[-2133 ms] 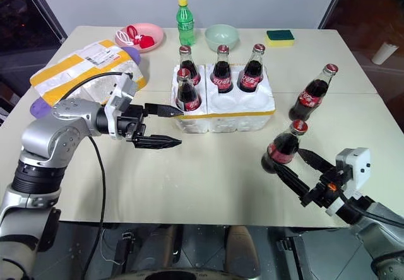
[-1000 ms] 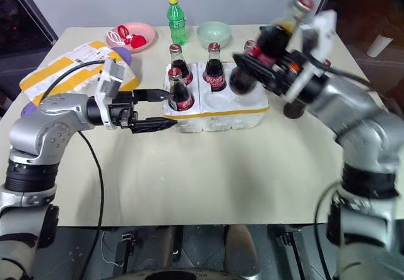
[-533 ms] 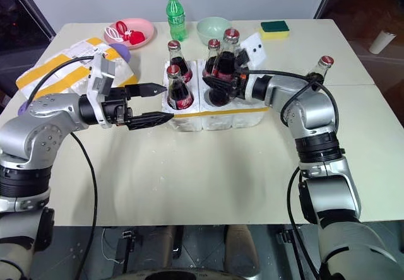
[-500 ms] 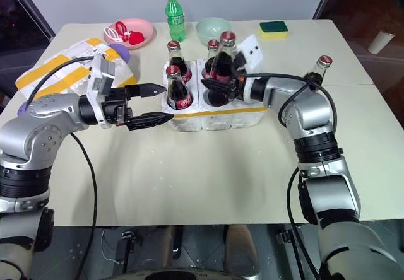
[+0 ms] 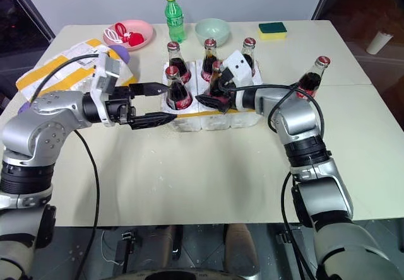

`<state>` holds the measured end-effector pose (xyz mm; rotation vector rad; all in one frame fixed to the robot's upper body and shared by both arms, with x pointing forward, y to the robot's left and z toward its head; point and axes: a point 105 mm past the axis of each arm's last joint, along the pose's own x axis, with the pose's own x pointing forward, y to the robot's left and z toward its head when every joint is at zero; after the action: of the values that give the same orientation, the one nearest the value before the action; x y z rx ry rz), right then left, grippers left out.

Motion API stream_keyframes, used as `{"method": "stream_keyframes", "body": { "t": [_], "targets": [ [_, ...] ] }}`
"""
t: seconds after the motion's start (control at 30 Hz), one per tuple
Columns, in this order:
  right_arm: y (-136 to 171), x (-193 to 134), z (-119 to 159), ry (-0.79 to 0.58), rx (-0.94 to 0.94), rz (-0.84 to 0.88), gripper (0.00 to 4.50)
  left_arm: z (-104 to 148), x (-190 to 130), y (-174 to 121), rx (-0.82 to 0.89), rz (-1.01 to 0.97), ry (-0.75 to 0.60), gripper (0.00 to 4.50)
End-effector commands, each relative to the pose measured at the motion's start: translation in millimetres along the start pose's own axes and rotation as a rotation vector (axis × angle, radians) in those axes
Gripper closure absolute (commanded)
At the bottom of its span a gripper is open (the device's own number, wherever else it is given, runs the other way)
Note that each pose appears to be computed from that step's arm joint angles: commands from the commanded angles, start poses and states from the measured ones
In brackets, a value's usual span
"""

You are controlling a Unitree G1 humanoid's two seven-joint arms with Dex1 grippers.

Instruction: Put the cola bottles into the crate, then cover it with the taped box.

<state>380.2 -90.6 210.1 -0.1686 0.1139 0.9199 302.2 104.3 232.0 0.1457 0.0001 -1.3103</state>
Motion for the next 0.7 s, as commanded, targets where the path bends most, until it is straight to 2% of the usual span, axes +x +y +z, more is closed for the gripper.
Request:
{"method": "stream_keyframes", "body": {
  "t": [0.03, 0.17, 0.4, 0.57, 0.7],
  "targets": [
    [4, -43, 41, -0.132, -0.032, -0.031, 0.06, 9, 2, -6, 0.037, -0.038, -0.023, 0.00],
    [2, -107, 46, -0.149, -0.030, -0.166, 0.06, 11, 7, -13, 0.029, -0.080, -0.031, 0.00],
    [-21, -196, -1, -0.031, 0.030, -0.594, 0.06, 10, 14, -21, 0.025, -0.136, -0.031, 0.00],
    [-40, -205, -25, -0.006, 0.032, -0.760, 0.06, 10, 19, -21, 0.026, -0.149, -0.036, 0.00],
    [-55, -199, -44, 0.014, 0.059, -0.801, 0.06, 12, 19, -22, 0.029, -0.153, -0.037, 0.00]
  ]
}}
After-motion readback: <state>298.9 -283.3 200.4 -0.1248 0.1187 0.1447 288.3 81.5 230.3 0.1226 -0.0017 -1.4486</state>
